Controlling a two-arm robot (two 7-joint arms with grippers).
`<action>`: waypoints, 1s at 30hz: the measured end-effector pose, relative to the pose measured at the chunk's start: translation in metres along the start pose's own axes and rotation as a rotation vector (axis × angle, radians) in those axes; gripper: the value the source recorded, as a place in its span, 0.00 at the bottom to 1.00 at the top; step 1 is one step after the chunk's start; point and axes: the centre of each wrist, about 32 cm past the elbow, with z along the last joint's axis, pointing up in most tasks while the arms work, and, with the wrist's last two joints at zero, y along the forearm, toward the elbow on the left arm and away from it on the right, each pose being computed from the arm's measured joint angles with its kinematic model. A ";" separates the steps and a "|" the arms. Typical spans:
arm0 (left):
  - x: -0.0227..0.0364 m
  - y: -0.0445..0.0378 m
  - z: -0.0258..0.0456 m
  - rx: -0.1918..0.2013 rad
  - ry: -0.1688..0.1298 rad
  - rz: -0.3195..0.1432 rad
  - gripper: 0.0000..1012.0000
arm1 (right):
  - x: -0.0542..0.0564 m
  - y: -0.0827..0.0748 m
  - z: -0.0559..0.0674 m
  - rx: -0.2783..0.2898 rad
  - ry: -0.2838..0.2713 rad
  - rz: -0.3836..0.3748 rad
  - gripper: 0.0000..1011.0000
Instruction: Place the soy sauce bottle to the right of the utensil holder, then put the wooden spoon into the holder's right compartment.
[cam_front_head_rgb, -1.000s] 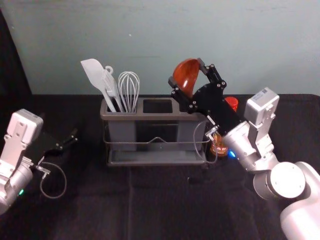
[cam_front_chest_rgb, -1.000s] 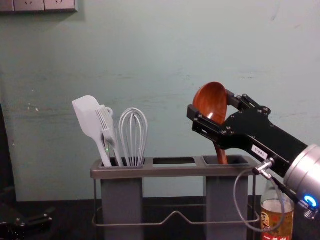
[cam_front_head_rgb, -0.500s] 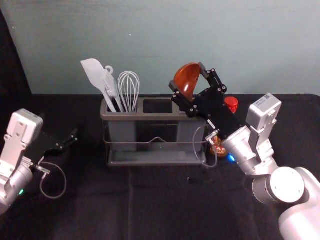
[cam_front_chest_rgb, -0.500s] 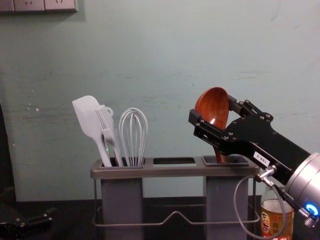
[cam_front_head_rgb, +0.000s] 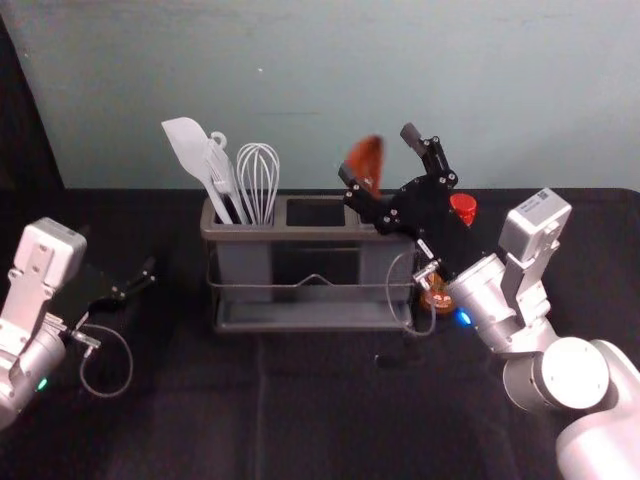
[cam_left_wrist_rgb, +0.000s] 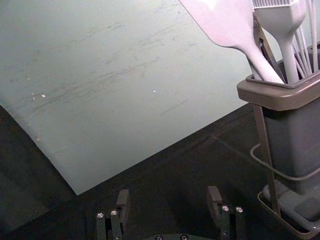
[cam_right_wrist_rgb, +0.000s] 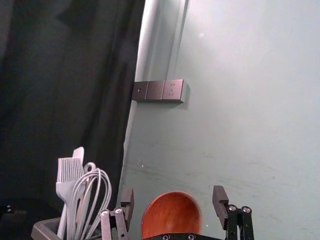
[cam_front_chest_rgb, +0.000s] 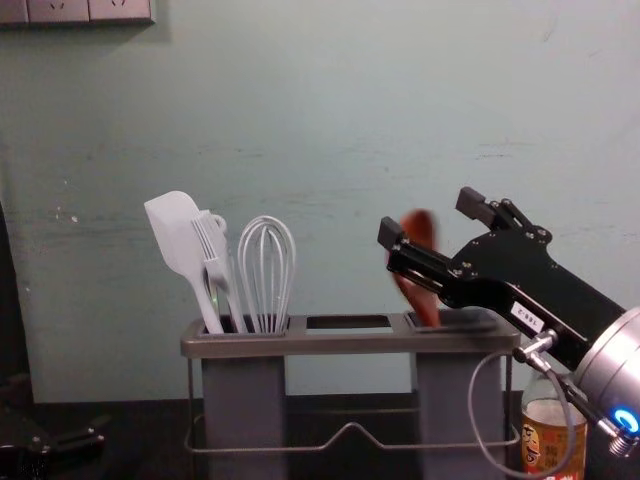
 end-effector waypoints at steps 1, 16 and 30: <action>0.0000 0.0000 0.0000 0.000 0.000 0.000 1.00 | 0.000 0.000 0.000 0.002 0.000 -0.002 0.99; 0.0000 0.0000 0.0000 0.000 0.000 0.000 1.00 | 0.009 0.003 0.033 0.099 -0.041 -0.032 0.99; 0.0000 0.0000 0.0000 0.000 0.000 0.000 1.00 | 0.042 -0.022 0.076 -0.046 -0.148 -0.254 0.99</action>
